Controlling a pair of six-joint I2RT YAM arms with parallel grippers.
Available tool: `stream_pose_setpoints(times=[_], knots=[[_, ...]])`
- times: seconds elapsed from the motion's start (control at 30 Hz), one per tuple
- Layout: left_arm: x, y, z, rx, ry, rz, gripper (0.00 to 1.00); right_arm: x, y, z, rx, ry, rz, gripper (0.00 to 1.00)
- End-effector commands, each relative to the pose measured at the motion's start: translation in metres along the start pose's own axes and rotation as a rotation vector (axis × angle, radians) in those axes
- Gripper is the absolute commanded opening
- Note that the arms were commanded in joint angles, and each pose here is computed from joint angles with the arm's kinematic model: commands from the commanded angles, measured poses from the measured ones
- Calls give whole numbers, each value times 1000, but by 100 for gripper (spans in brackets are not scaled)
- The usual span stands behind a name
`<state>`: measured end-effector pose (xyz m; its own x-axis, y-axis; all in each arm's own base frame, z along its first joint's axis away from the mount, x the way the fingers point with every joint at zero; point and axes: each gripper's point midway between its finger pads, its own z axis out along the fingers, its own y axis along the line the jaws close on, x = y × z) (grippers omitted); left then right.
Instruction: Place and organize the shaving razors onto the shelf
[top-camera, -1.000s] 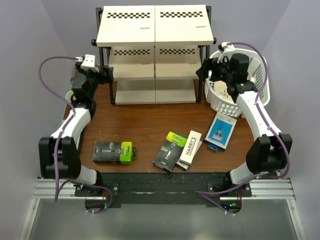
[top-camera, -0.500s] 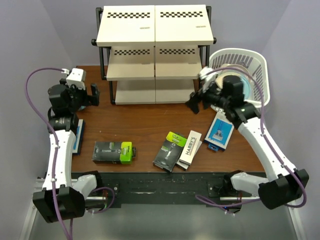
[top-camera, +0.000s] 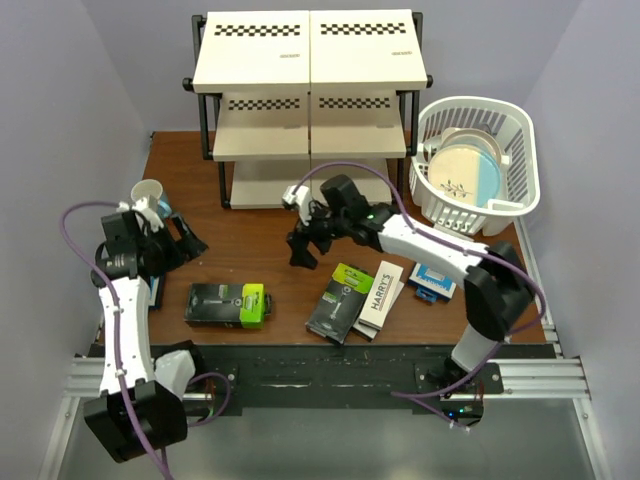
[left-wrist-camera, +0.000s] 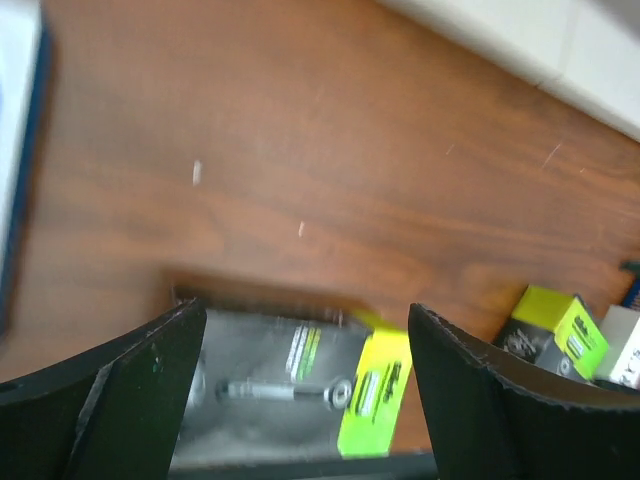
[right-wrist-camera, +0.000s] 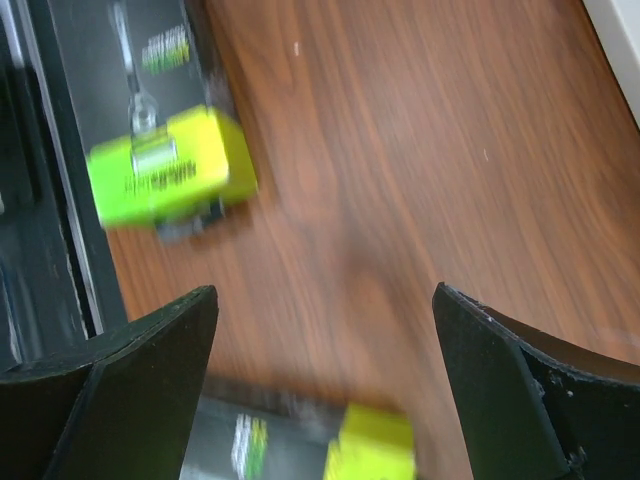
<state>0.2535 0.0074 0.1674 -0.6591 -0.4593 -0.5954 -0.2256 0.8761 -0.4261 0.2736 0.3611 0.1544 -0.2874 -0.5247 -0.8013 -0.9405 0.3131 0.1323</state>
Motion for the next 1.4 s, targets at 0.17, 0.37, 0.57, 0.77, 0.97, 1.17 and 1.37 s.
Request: stream_pose_setpoints(times=[0.17,0.37,0.57,0.77,0.97,1.17,1.37], knots=[[117,14,1,-19,374,-253,83,-71,28,89,-108,-157,63,93],[130,22,14,-44,458,-297,79,-57,61,131,-235,-105,77,91],[129,16,33,61,464,-278,69,-30,55,149,-181,-56,103,86],[81,-5,67,122,344,-213,66,-12,63,133,-184,-23,103,70],[40,-43,102,173,254,-129,66,-2,71,107,-183,-16,109,65],[-30,-42,61,66,51,-70,73,-14,60,92,-103,-44,78,77],[10,10,20,-173,199,-205,81,-32,53,111,-93,-68,85,88]])
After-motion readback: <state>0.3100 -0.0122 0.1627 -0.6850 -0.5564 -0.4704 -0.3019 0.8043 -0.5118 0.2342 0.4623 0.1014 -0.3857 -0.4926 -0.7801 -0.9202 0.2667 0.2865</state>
